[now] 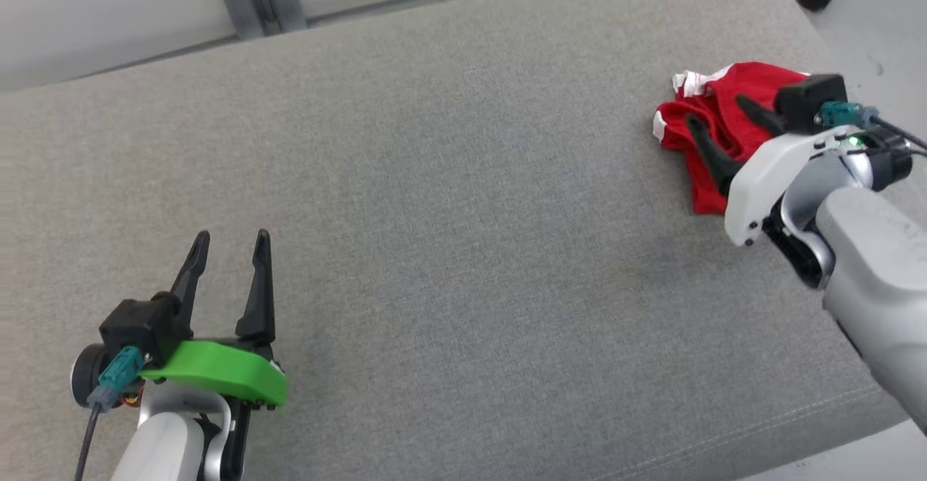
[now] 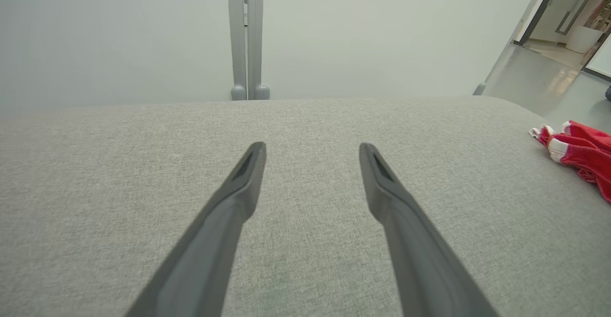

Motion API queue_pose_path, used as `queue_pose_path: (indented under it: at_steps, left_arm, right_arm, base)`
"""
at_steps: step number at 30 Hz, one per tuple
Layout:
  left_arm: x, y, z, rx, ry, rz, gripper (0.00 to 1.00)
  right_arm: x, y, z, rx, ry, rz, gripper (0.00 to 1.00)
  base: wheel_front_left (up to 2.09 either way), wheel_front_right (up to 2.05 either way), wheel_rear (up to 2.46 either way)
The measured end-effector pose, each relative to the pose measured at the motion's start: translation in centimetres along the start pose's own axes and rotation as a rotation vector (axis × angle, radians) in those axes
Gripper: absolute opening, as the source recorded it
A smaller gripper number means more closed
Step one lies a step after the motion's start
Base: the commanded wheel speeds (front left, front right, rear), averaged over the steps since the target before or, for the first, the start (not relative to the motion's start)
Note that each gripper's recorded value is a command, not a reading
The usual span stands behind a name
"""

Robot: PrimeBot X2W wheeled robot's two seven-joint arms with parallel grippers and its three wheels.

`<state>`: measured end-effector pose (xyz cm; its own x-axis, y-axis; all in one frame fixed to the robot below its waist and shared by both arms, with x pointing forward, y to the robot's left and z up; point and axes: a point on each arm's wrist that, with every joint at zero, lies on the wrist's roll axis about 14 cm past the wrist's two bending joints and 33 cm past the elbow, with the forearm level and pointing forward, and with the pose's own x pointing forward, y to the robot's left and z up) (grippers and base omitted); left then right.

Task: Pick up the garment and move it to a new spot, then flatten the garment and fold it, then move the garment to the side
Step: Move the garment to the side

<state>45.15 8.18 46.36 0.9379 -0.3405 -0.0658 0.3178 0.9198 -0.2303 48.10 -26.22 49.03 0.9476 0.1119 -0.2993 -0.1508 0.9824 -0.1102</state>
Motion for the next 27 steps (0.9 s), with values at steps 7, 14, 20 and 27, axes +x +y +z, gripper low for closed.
queue_pose_path:
  at_steps: [7, 14, 20, 27]
  left_arm:
    - [-3.4, 1.2, 2.5, 0.014, -0.059, 0.085, 1.0]
    - [-6.9, 3.2, 2.9, 0.023, -0.059, 0.186, 1.0]
    - [-9.5, 5.1, 3.7, 0.024, -0.104, 0.275, 1.0]
    - [-12.0, 5.9, 3.4, 0.01, -0.134, 0.335, 1.0]
  right_arm:
    - [-2.7, 3.2, 0.6, 0.083, -0.102, 0.046, 1.0]
    - [-4.2, 5.9, -1.5, 0.152, -0.105, 0.066, 1.0]
    - [-5.1, 7.4, -0.7, 0.191, -0.192, 0.067, 1.0]
    - [-6.6, 8.3, 0.8, 0.231, -0.311, 0.05, 1.0]
  base:
    - [0.0, 0.0, 0.0]
    - [0.0, 0.0, 0.0]
    - [0.0, 0.0, 0.0]
    - [0.0, 0.0, 0.0]
